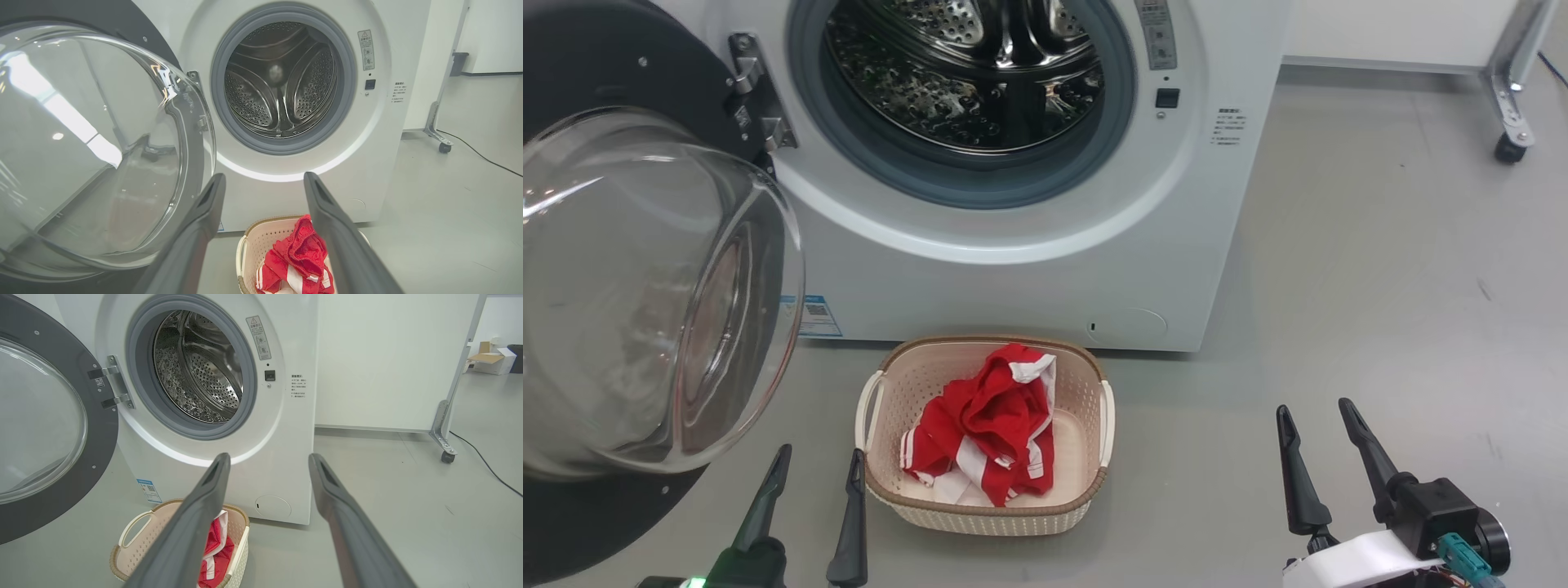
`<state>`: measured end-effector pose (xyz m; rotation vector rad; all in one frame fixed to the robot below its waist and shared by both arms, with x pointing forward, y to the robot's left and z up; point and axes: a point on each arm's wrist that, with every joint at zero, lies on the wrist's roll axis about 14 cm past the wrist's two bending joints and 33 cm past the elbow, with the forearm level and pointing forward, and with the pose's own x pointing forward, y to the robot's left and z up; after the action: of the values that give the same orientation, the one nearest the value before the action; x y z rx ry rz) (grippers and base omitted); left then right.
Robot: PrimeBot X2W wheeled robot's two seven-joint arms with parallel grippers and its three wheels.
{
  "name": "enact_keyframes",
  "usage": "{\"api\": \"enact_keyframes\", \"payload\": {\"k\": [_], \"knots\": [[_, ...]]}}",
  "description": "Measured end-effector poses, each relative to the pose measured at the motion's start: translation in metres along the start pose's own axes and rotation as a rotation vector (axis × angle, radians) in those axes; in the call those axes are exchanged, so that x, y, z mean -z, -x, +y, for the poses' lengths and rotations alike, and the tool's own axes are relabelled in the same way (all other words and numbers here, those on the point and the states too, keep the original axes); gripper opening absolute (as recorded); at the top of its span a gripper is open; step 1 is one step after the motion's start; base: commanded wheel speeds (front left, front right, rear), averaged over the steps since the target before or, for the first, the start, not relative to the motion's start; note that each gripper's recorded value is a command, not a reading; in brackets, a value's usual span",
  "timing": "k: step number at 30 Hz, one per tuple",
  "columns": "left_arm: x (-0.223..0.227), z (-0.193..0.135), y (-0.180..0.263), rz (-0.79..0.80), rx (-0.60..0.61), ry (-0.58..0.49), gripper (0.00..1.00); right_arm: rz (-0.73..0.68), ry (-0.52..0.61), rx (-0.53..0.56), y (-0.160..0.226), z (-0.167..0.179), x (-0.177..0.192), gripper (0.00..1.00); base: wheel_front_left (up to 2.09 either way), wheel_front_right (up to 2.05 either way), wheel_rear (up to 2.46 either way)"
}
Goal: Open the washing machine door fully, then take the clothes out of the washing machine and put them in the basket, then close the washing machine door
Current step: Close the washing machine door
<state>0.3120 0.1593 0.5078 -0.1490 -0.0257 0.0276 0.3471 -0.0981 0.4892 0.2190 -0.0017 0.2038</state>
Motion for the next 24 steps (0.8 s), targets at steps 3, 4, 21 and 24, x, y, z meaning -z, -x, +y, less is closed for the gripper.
{"api": "enact_keyframes", "payload": {"k": [3,4,21,24], "knots": [[-0.003,0.017,0.005,-0.009,-0.059,-0.007,1.0,0.011,-0.002,-0.047,-0.005,0.013,0.004,1.0,0.0,0.0,0.0],[-0.004,0.022,0.008,-0.012,-0.077,-0.009,1.0,0.016,-0.003,-0.066,-0.007,0.018,0.005,1.0,0.0,0.0,0.0],[-0.016,0.075,0.057,-0.056,-0.301,-0.012,1.0,0.068,-0.006,-0.299,-0.028,0.087,0.022,1.0,0.0,0.0,0.0],[-0.018,0.087,0.071,-0.067,-0.355,-0.011,1.0,0.081,-0.005,-0.355,-0.028,0.104,0.025,1.0,0.0,0.0,0.0]]}}
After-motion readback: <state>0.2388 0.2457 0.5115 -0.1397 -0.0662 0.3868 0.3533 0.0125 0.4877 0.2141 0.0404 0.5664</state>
